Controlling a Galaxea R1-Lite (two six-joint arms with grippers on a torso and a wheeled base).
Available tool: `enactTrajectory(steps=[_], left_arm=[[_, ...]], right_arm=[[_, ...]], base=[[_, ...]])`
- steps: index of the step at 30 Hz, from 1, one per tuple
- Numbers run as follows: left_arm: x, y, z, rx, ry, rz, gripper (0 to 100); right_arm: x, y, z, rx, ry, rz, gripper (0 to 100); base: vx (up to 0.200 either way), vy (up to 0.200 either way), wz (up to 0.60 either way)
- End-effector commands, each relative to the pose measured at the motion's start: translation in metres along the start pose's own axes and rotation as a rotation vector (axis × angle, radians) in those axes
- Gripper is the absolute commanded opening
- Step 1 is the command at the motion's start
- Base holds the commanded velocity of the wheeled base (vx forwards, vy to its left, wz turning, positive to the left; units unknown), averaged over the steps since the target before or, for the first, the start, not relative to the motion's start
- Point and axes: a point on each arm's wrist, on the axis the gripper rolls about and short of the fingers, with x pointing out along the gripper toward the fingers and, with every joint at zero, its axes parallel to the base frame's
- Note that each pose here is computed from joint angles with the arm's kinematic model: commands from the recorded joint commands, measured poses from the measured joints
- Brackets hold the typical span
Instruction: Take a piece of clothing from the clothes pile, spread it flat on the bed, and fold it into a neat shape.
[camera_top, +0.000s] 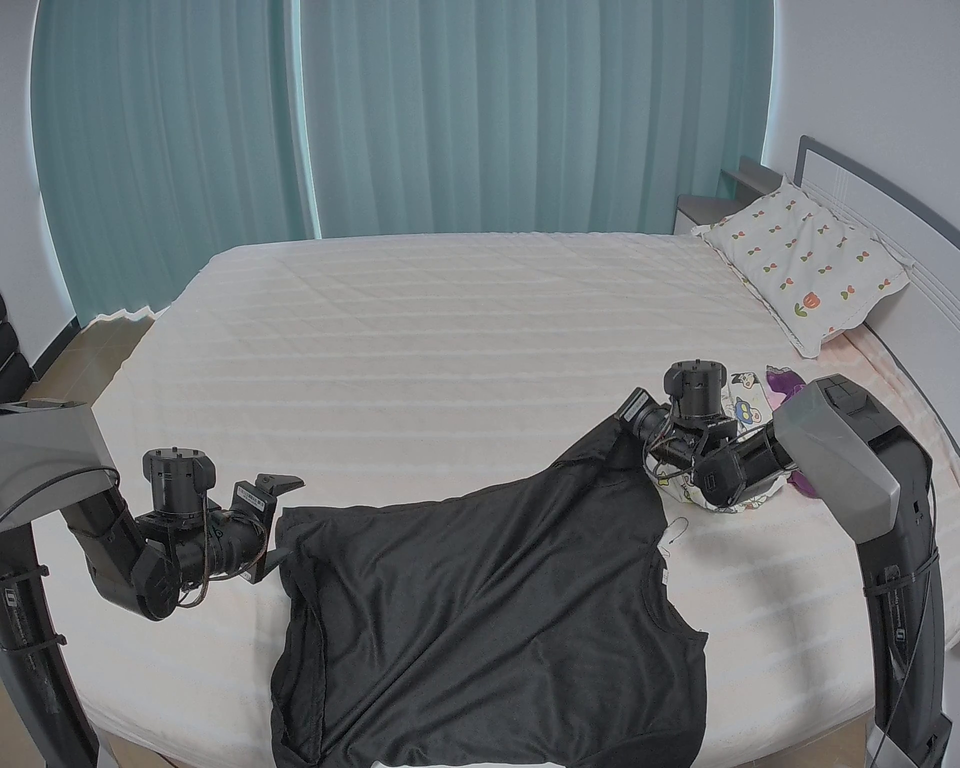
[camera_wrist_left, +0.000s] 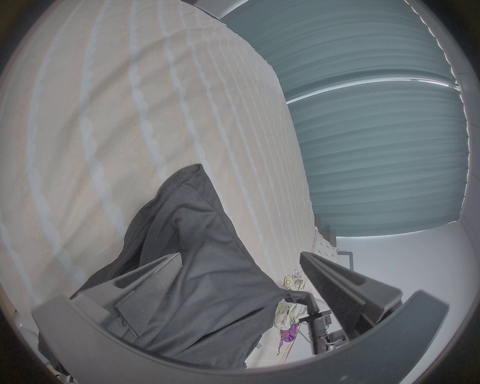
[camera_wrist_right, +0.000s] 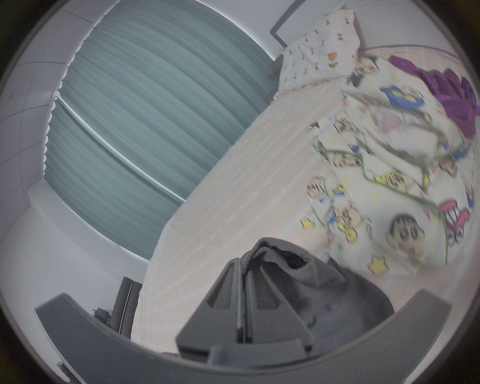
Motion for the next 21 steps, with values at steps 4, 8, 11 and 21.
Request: enactTrajectory(steps=[4, 8, 11, 21], left_arm=[[0.000, 0.001, 0.000, -0.001, 0.001, 0.003, 100], [0.000, 0.001, 0.000, -0.001, 0.001, 0.003, 100], [0.000, 0.001, 0.000, 0.001, 0.001, 0.003, 100], [0.000, 0.001, 0.000, -0.001, 0.001, 0.003, 100]], right_arm=[[0.033, 0.008, 0.004, -0.050, -0.029, 0.036, 0], [0.041, 0.012, 0.005, -0.052, -0.046, 0.058, 100], [0.043, 0.014, 0.008, -0.051, -0.061, 0.070, 100], [0.043, 0.020, 0.022, -0.033, -0.107, 0.103, 100]], base=[[0.000, 0.000, 0.00], [0.000, 0.000, 0.00], [0.000, 0.000, 0.00], [0.000, 0.000, 0.00]])
